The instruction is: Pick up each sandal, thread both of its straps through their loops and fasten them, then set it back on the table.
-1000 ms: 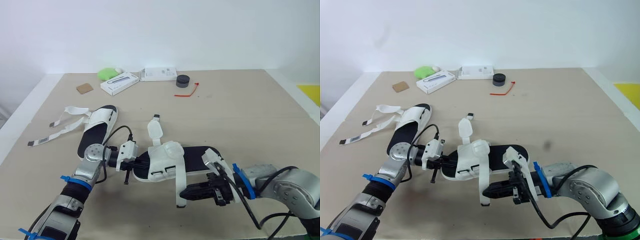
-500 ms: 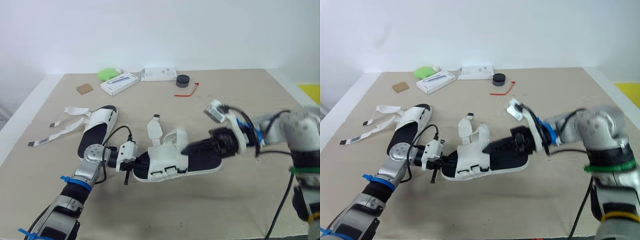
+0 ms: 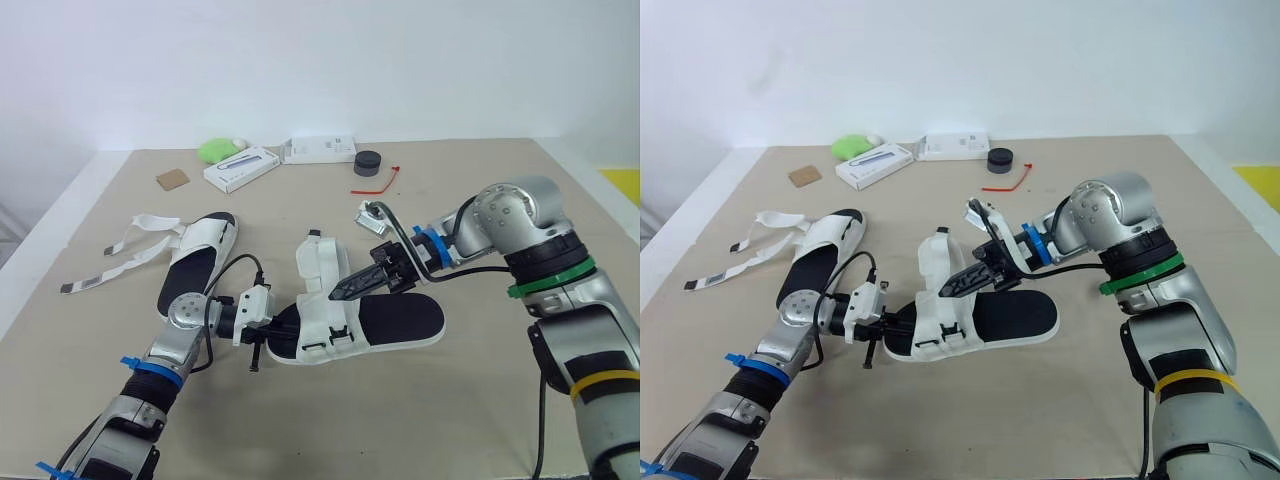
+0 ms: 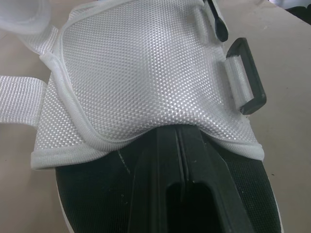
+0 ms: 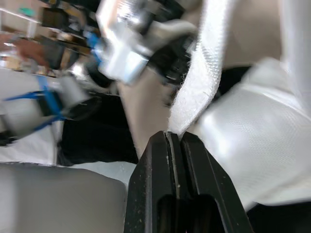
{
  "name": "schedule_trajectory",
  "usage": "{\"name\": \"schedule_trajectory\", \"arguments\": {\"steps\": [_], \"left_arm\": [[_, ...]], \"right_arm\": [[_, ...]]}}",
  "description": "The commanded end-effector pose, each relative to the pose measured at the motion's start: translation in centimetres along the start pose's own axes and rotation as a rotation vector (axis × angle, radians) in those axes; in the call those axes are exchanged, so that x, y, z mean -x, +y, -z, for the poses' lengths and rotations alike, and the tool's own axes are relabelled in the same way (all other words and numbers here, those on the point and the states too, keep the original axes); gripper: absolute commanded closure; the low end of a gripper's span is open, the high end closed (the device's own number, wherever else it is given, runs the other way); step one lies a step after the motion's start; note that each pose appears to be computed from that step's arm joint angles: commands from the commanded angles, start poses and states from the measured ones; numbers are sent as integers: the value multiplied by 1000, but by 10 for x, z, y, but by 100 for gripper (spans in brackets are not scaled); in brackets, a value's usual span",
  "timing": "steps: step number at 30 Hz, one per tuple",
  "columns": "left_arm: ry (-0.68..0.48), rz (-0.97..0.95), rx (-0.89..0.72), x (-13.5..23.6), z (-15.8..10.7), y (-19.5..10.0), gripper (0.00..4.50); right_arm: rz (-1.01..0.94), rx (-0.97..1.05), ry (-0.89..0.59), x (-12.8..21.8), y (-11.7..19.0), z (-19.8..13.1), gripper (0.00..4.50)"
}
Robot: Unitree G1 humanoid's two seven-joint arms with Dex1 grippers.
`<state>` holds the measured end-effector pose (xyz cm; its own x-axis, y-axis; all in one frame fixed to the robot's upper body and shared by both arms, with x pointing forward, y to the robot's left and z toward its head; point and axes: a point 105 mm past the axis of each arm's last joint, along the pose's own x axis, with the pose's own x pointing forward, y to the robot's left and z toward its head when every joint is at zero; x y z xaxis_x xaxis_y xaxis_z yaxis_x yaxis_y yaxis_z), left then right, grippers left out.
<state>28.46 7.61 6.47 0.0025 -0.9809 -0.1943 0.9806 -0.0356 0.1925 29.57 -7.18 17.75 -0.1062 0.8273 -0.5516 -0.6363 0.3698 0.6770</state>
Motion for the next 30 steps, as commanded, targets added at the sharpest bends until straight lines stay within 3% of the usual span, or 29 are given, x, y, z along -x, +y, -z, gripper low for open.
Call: {"name": "schedule_trajectory", "arguments": {"steps": [1, 17, 30], "left_arm": [[261, 129, 329, 2, 87, -71, 450], [262, 124, 339, 0, 91, -72, 450], [252, 112, 345, -2, 91, -72, 450]], "right_arm": [[42, 19, -8, -2, -6, -4, 449], [2, 15, -98, 17, 5, -31, 449], [-41, -14, 44, 4, 0, 12, 449]]}}
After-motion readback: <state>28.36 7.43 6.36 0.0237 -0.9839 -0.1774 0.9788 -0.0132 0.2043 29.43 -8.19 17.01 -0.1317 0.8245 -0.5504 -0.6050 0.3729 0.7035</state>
